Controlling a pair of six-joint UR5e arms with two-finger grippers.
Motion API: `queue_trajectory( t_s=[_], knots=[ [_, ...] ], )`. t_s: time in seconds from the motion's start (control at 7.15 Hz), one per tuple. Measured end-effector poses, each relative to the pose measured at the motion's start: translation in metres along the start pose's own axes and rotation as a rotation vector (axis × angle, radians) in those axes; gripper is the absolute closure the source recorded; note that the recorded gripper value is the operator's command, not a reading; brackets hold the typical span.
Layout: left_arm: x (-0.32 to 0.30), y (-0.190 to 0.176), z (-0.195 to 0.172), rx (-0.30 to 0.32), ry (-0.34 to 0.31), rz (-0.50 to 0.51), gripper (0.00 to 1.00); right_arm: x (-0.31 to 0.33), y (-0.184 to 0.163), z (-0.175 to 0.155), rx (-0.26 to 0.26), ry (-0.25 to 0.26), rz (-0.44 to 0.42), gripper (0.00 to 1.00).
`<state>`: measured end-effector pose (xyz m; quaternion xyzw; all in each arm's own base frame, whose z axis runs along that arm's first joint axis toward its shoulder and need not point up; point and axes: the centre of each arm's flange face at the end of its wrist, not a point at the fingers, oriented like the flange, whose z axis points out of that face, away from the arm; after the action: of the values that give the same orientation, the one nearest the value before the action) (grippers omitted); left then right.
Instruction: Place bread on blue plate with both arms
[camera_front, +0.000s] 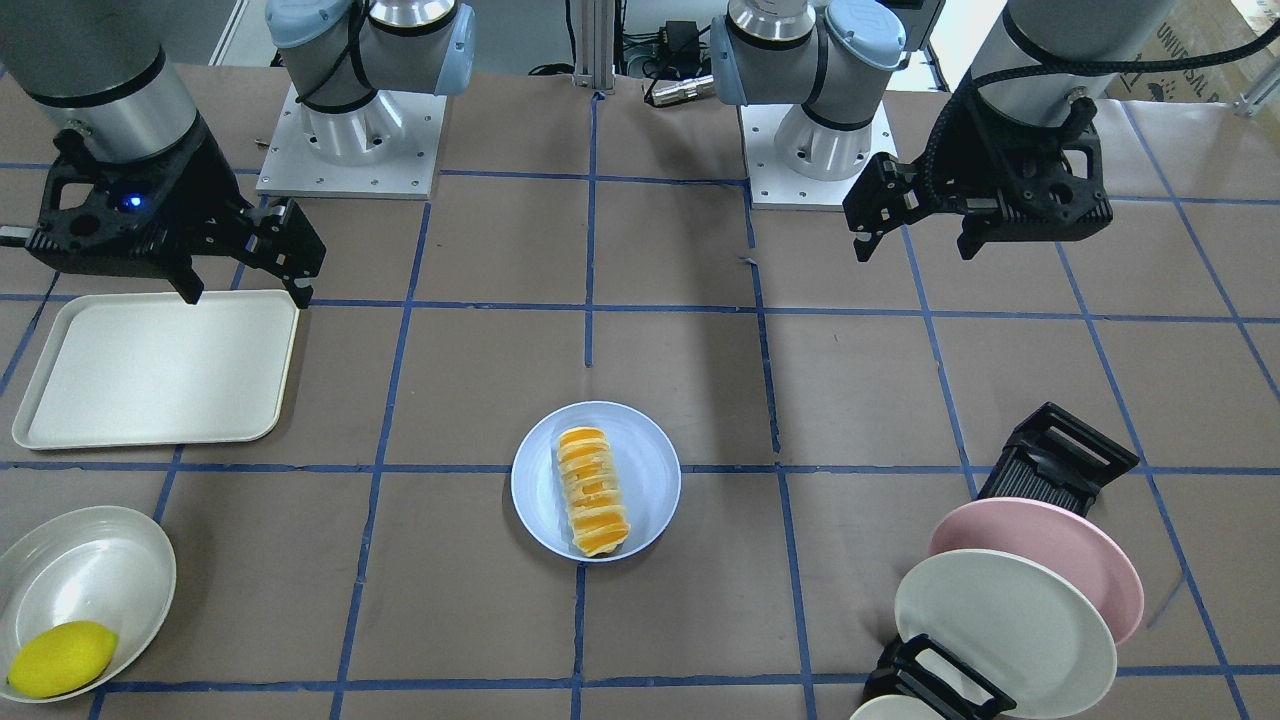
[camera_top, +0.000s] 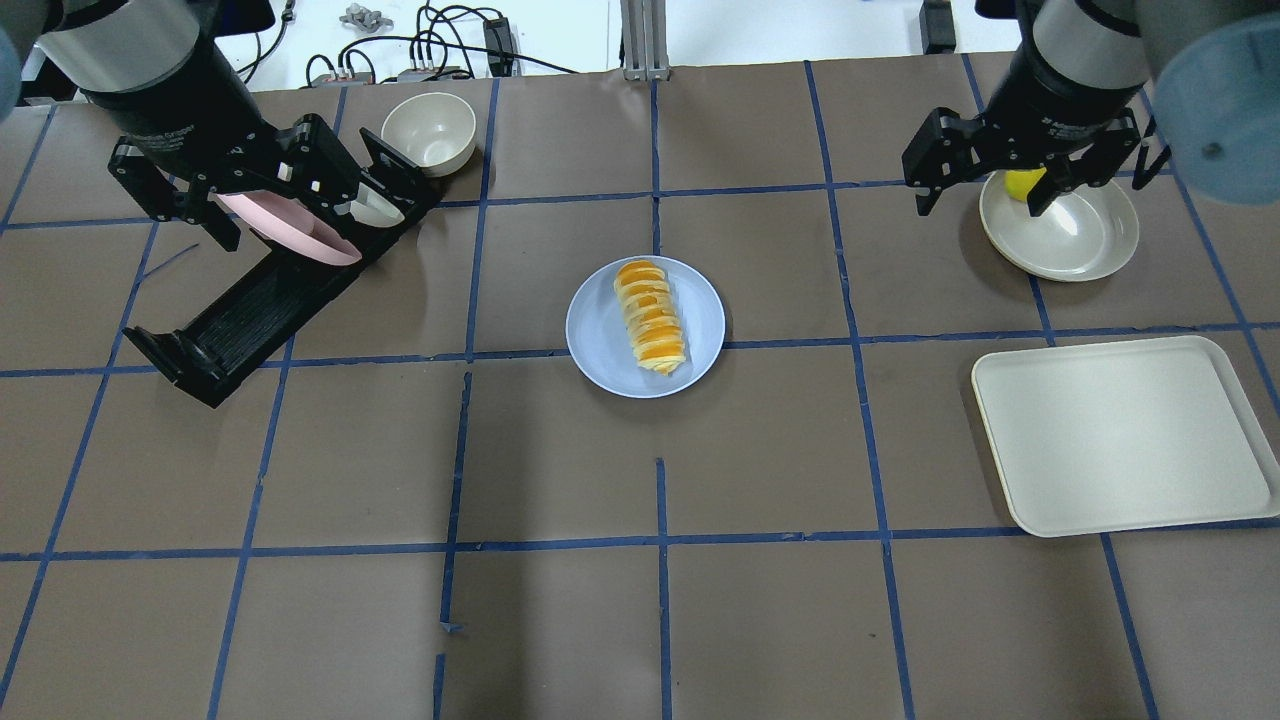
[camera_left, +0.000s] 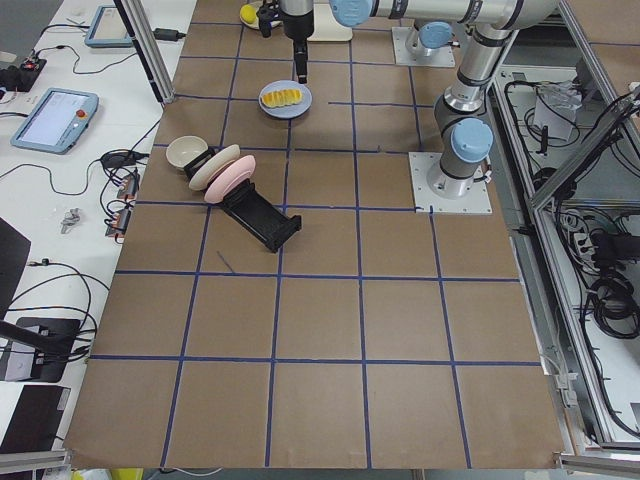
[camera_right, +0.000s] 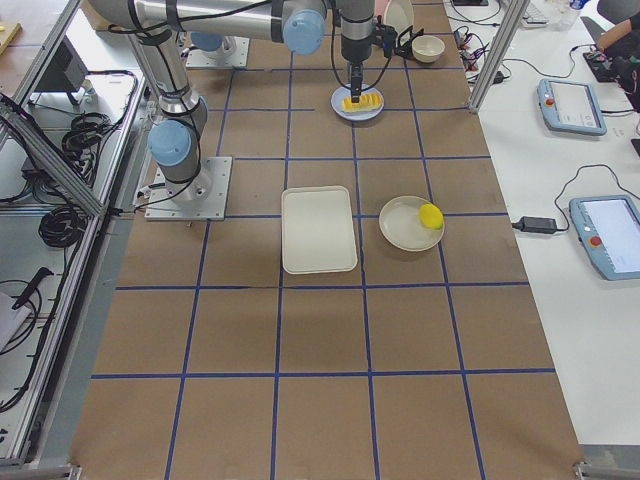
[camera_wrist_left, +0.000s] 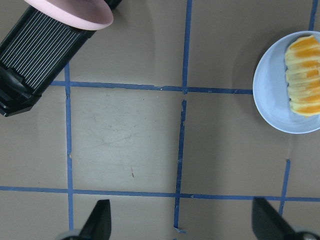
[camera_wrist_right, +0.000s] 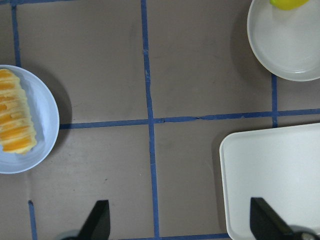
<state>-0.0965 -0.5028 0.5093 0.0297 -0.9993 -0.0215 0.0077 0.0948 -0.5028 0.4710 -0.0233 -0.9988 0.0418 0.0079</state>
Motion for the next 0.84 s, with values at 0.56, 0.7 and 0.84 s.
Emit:
queue_trajectory(
  t_s=[0.56,0.7,0.84],
  knots=[
    [0.000,0.000,0.000,0.001,0.000,0.000,0.00,-0.043,0.014,-0.014,0.034,0.032,-0.087,0.02],
    [0.000,0.000,0.000,0.001,0.000,0.000,0.00,-0.047,0.013,-0.015,0.035,0.030,-0.095,0.02],
    [0.000,0.000,-0.001,0.002,0.000,0.001,0.00,-0.048,0.012,-0.014,0.034,0.030,-0.098,0.02]
  ],
)
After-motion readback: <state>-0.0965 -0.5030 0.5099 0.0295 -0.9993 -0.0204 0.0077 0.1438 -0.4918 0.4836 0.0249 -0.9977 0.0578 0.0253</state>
